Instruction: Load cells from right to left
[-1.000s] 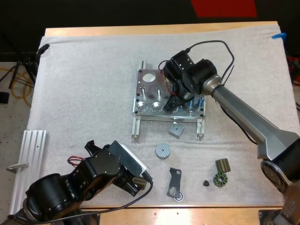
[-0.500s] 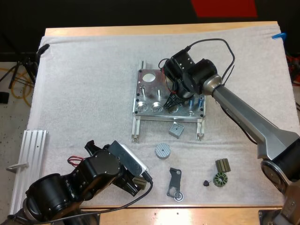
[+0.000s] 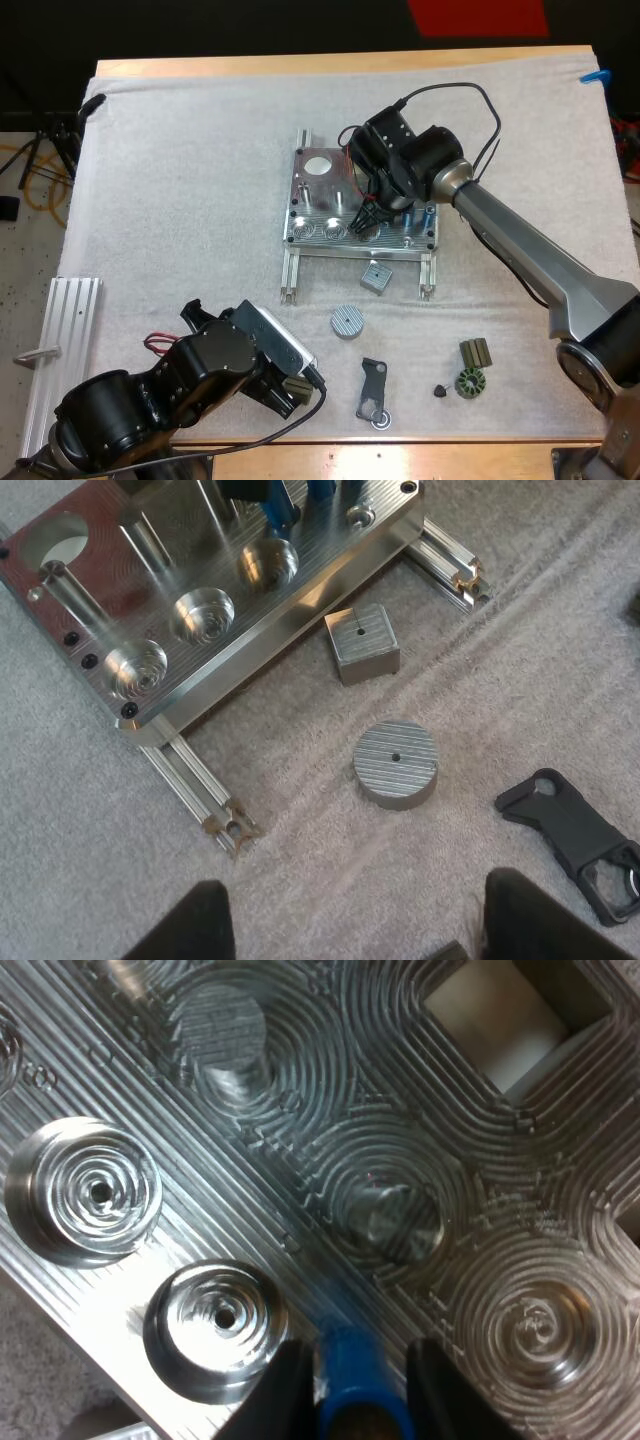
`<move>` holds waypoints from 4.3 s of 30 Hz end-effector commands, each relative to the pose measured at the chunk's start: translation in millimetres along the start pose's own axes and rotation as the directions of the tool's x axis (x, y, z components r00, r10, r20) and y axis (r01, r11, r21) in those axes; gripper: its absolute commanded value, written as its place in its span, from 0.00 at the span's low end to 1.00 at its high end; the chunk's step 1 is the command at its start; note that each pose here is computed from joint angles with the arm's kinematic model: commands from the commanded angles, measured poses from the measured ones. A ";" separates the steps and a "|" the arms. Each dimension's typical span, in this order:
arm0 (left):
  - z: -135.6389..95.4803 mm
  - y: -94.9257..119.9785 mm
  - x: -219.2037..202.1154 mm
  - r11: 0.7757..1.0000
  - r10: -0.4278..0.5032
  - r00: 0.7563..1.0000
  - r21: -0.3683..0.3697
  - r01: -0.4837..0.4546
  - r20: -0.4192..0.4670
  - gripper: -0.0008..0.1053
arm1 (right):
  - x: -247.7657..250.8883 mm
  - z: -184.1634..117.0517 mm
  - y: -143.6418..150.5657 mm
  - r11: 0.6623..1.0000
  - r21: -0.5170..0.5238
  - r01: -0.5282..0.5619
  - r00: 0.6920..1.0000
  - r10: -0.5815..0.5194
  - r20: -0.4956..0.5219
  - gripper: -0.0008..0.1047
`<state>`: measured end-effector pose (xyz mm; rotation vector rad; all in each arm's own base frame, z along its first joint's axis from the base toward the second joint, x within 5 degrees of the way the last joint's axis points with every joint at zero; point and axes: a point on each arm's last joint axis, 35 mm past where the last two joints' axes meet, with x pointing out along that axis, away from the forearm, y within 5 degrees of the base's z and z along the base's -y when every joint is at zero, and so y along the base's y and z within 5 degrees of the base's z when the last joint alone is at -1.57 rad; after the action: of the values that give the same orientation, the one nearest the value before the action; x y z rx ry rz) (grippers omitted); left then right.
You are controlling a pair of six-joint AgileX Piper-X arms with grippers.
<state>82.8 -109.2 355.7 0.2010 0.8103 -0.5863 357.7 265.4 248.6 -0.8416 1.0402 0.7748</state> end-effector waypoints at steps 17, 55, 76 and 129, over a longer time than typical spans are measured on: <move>17.2 0.2 -2.1 0.978 0.099 0.975 -0.199 -0.059 0.198 0.52 | -6.4 1.6 -1.6 1.000 0.001 0.017 1.000 -0.017 0.023 0.01; 11.5 1.2 5.8 0.970 0.133 0.974 -0.227 -0.090 0.182 0.52 | 5.1 -0.7 6.4 0.998 -0.013 0.056 0.998 -0.056 0.014 0.01; 11.5 1.2 5.8 0.970 0.133 0.974 -0.226 -0.090 0.182 0.52 | 2.1 -5.7 7.2 0.993 -0.054 0.104 0.993 -0.107 -0.056 0.01; 11.3 1.2 5.8 0.970 0.131 0.975 -0.225 -0.089 0.180 0.52 | -26.4 -10.7 -16.3 0.968 -0.009 0.250 0.968 -0.250 -0.007 0.39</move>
<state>93.8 -116.2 355.7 0.0001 0.6889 -0.4166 359.8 245.9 273.9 -0.9600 0.9133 0.5494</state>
